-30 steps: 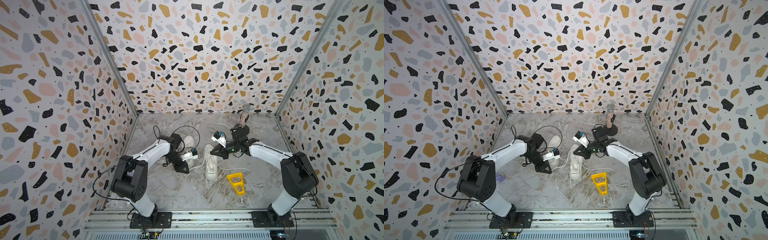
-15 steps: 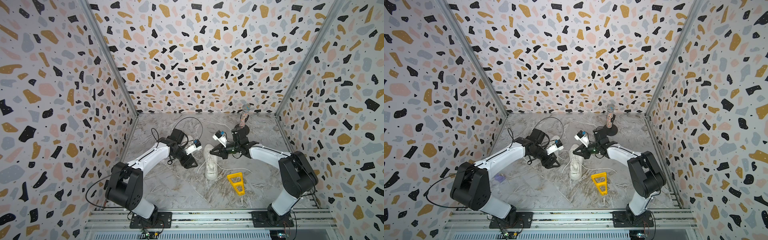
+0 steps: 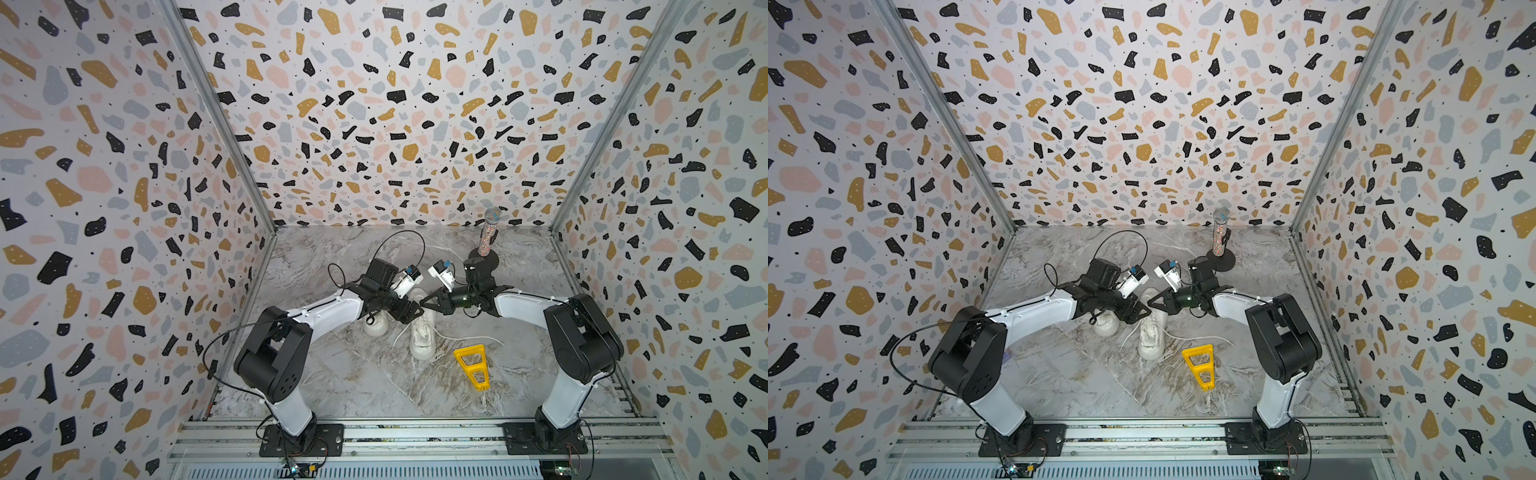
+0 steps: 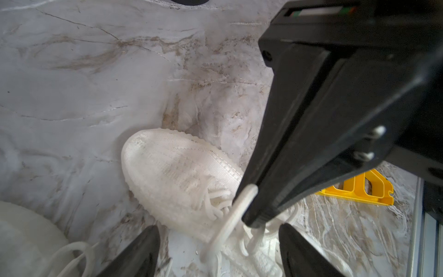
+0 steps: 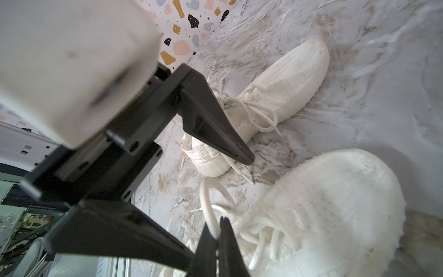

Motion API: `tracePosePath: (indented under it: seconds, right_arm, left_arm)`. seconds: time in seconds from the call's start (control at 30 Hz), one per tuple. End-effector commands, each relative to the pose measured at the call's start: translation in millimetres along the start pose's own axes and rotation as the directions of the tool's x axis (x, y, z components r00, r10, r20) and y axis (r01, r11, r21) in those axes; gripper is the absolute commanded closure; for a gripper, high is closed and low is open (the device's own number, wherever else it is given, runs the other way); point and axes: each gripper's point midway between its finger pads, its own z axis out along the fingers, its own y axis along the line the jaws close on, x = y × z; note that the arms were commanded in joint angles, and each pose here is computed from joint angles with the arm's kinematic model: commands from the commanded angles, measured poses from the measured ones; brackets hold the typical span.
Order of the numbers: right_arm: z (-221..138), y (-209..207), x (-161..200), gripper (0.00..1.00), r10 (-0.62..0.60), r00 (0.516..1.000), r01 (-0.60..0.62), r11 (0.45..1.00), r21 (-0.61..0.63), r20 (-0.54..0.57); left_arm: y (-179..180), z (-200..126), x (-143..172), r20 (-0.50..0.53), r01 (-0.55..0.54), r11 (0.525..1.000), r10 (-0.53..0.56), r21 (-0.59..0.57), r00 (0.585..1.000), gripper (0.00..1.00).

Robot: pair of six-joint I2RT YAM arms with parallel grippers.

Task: Tie the shoes
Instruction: Wrap the shoelace around the shoelace.

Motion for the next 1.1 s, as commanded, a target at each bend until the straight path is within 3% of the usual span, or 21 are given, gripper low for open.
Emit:
tracePosePath:
  seconds: [0.0, 0.1, 0.23, 0.63, 1.07]
  right_arm:
    - [-3, 6, -11, 0.94, -0.009, 1.000, 0.009, 1.000, -0.022, 0.023]
    - [-3, 6, -13, 0.94, -0.006, 1.000, 0.007, 1.000, -0.023, 0.023]
    - [-3, 6, -13, 0.93, -0.003, 1.000, 0.003, 1.000, -0.024, 0.019]
    - [-4, 4, -18, 0.93, -0.003, 1.000, 0.003, 1.000, -0.016, 0.015]
    - [-4, 4, -13, 0.92, -0.010, 1.000, 0.010, 1.000, -0.013, -0.007]
  left_arm:
    - [1, 5, -8, 0.047, 0.012, 1.000, -0.011, -0.016, 0.999, 0.20]
    - [-1, 8, -5, 0.037, 0.005, 1.000, -0.004, -0.019, 0.999, 0.26]
    - [-3, 10, -3, 0.028, 0.001, 1.000, 0.000, -0.030, 1.000, 0.44]
    - [-9, 6, 4, 0.008, -0.022, 0.999, 0.023, -0.049, 1.000, 0.63]
    - [-23, 5, 4, 0.014, -0.011, 1.000, 0.011, 0.014, 1.000, 0.86]
